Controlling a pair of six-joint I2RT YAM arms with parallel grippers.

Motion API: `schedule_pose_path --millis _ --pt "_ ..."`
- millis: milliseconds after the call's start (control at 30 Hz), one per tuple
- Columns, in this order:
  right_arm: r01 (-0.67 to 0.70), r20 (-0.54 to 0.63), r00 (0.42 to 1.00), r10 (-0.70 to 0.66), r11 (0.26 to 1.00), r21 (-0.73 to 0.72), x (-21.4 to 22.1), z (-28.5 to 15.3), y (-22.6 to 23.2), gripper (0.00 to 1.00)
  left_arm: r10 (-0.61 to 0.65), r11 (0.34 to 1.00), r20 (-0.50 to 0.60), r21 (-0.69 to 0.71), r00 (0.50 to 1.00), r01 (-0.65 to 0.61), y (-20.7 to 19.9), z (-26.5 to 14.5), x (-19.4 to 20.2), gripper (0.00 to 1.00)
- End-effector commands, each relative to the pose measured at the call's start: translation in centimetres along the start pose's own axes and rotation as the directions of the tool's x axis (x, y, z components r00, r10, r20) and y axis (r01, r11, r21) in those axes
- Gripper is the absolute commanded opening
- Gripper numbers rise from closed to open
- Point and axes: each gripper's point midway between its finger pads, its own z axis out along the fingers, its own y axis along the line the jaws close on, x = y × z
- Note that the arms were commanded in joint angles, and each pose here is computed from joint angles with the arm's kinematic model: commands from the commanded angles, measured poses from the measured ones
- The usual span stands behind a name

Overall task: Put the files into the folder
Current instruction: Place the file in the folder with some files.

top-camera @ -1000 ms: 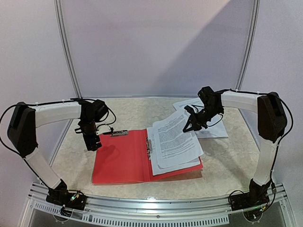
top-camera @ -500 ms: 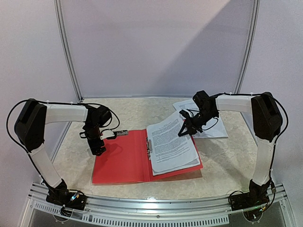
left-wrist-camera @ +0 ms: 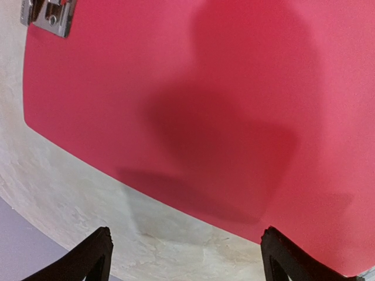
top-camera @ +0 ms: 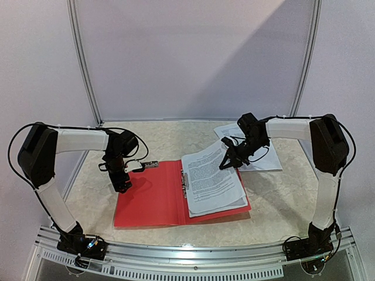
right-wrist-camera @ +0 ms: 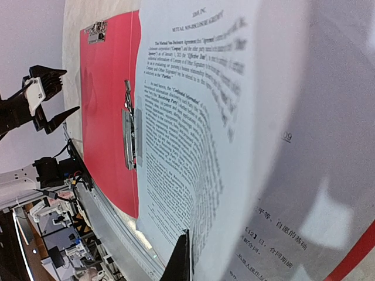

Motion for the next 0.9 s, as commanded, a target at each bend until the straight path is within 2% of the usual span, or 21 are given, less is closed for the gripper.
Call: schedule_pose_path --millis 0,200,333,400,567,733,867 --pt "-0.006 -0.002 1.000 0.006 1.000 0.011 0.4 -0.1 0.2 0.07 -0.018 1.000 0.030 -0.004 0.999 0.018 0.6 -0.5 -0.7 0.89" --pt "-0.008 0.001 1.000 0.008 1.000 0.017 0.6 -0.3 0.3 0.16 -0.018 1.000 0.032 -0.009 0.999 0.018 0.7 -0.5 -0.8 0.89" --pt "-0.008 0.005 1.000 0.008 1.000 0.027 0.6 -0.5 0.4 0.27 -0.017 1.000 0.032 -0.009 0.999 0.017 0.7 -0.6 -0.7 0.89" --pt "-0.009 0.012 1.000 0.008 0.999 0.051 0.7 -0.9 0.3 0.35 -0.016 1.000 0.034 -0.008 0.999 0.016 0.7 -0.6 -0.7 0.89" --pt "-0.003 0.036 0.999 -0.003 0.989 0.146 0.8 -2.3 -0.3 0.44 -0.017 1.000 0.038 -0.013 0.999 0.017 0.8 -0.8 -0.8 0.89" --pt "0.005 0.034 0.999 -0.011 0.985 0.174 1.4 -2.8 -0.3 0.44 -0.015 1.000 0.040 -0.014 0.999 0.016 0.9 -0.8 -1.0 0.89" --pt "0.009 0.026 1.000 -0.013 0.985 0.171 1.7 -2.7 -0.2 0.30 -0.016 1.000 0.038 -0.015 0.999 0.016 0.9 -0.9 -0.9 0.89"
